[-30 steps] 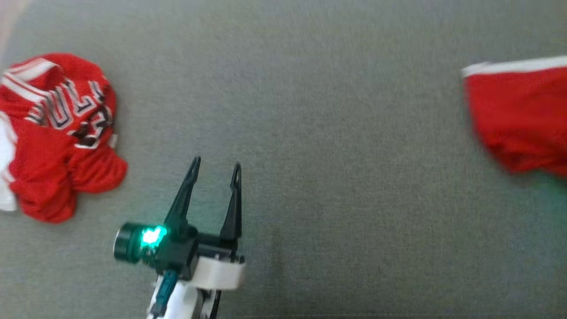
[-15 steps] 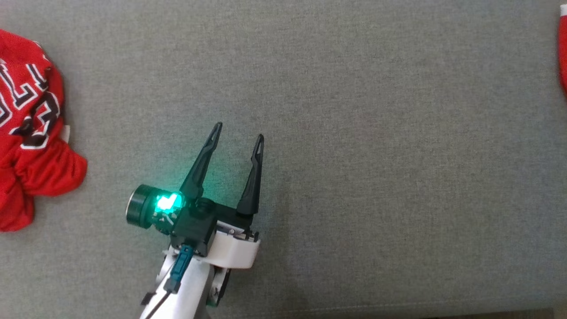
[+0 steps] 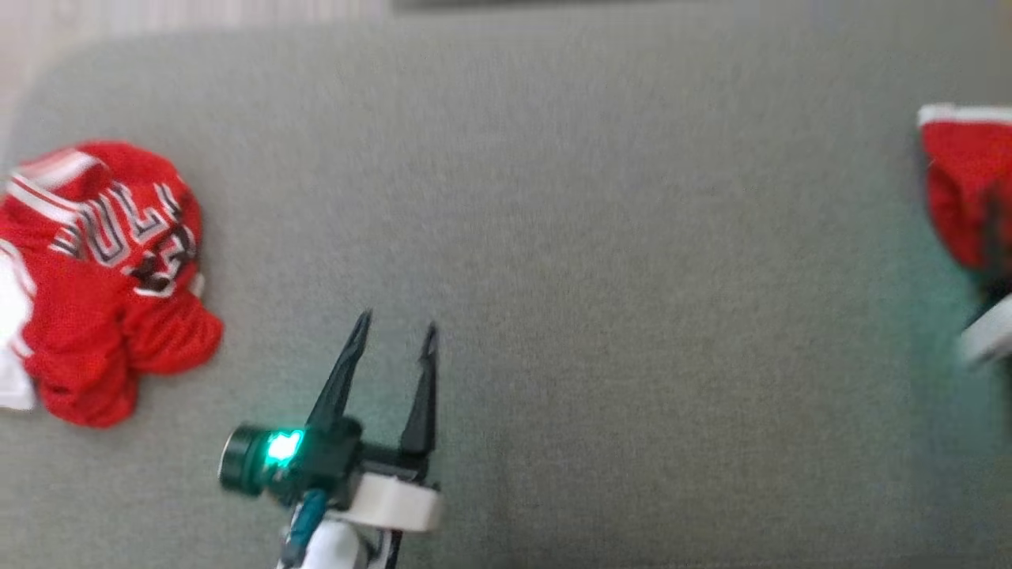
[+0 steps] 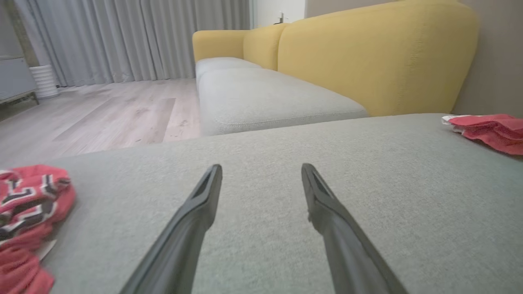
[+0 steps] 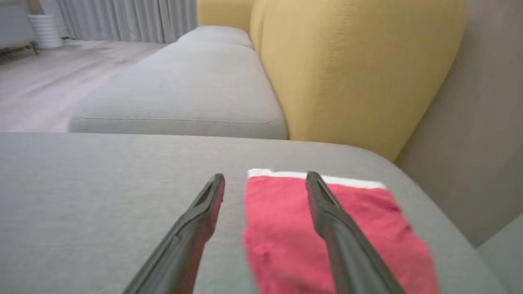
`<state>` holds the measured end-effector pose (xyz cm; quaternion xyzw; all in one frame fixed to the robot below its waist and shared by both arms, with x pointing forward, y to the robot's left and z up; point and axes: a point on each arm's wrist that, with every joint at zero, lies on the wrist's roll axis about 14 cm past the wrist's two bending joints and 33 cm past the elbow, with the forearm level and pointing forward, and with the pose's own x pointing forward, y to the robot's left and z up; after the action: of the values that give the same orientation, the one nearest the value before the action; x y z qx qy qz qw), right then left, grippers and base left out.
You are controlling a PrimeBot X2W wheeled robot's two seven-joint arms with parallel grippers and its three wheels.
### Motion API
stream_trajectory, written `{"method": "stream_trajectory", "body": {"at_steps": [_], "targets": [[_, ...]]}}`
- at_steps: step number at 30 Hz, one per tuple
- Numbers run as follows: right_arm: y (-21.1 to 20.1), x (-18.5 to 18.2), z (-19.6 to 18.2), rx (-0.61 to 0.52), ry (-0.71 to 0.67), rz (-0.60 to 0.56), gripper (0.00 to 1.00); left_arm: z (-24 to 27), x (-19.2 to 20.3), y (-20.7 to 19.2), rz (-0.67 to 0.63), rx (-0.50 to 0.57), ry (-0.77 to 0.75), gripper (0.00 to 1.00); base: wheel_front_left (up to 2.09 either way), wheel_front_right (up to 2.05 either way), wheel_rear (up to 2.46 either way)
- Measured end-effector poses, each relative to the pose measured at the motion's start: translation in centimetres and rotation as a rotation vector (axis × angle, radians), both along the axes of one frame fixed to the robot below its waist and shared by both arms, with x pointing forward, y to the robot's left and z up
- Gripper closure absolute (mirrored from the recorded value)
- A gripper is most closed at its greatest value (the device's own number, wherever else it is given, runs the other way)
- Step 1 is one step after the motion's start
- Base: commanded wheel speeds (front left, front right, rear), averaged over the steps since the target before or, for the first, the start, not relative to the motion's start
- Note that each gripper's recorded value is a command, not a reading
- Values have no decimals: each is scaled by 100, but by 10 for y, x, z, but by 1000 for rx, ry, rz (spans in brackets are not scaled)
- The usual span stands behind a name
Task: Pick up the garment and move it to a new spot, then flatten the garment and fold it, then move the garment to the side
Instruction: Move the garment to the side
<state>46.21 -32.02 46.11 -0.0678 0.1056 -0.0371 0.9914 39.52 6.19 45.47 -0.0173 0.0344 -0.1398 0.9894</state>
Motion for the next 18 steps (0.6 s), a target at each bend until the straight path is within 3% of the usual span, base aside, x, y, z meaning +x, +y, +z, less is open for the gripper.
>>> {"method": "stream_trajectory", "body": {"at_steps": [9, 14, 18], "targets": [[136, -92, -32, 239, 5, 197, 0, -1, -54, 43, 145, -88, 55, 0, 0, 0, 0], [170, -99, 13, 277, -149, 262, 0, 17, -62, 55, 177, -85, -9, 0, 0, 0, 0], [173, -111, 33, 282, -229, 242, 0, 25, -69, 60, 186, -65, -46, 0, 0, 0, 0]]}}
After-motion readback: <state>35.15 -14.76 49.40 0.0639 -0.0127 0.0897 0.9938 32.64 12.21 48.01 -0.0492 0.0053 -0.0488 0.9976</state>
